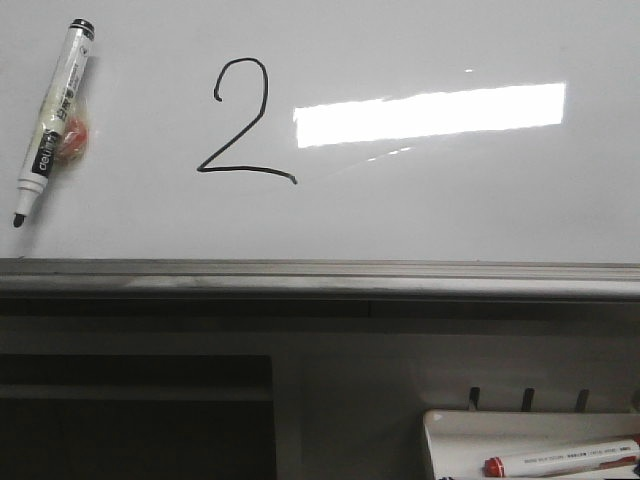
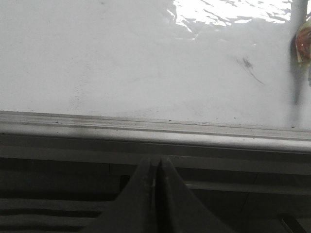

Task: Write number 2 on whiteboard

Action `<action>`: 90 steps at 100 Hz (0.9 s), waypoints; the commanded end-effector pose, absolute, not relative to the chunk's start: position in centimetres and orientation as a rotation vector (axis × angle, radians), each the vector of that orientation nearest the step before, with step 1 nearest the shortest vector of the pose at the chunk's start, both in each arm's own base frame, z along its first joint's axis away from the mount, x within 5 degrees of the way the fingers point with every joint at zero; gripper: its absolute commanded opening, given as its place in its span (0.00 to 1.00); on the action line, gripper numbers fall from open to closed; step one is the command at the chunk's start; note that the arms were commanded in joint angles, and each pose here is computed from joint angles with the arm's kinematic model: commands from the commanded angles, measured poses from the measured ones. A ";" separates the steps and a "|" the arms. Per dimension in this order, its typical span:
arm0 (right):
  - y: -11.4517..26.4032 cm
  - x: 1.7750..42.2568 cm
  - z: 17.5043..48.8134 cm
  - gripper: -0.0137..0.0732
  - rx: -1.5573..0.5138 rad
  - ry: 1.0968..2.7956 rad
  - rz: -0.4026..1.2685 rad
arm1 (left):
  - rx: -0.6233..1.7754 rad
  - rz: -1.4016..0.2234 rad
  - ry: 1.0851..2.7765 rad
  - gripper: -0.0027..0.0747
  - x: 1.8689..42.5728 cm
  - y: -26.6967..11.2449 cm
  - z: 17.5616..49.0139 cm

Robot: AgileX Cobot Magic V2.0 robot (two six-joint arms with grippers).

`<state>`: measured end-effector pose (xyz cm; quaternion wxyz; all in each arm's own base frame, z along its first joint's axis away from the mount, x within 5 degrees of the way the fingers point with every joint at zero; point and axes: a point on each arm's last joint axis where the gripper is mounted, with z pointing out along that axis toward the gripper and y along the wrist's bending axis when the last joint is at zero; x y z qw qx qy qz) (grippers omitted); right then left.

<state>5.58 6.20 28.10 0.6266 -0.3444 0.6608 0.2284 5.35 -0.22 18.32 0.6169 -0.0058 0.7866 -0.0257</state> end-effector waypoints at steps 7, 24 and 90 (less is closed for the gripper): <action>6.0 5.8 29.5 0.08 -0.734 1.446 0.506 | -0.022 -0.068 1.743 0.01 5.3 -0.2 18.6; 6.0 5.8 29.5 0.08 -0.734 1.446 0.506 | -0.022 -0.068 1.743 0.01 5.3 -0.2 18.6; 3.1 7.5 27.3 0.08 -0.356 1.372 0.235 | -0.022 -0.068 1.743 0.01 5.3 -0.2 18.6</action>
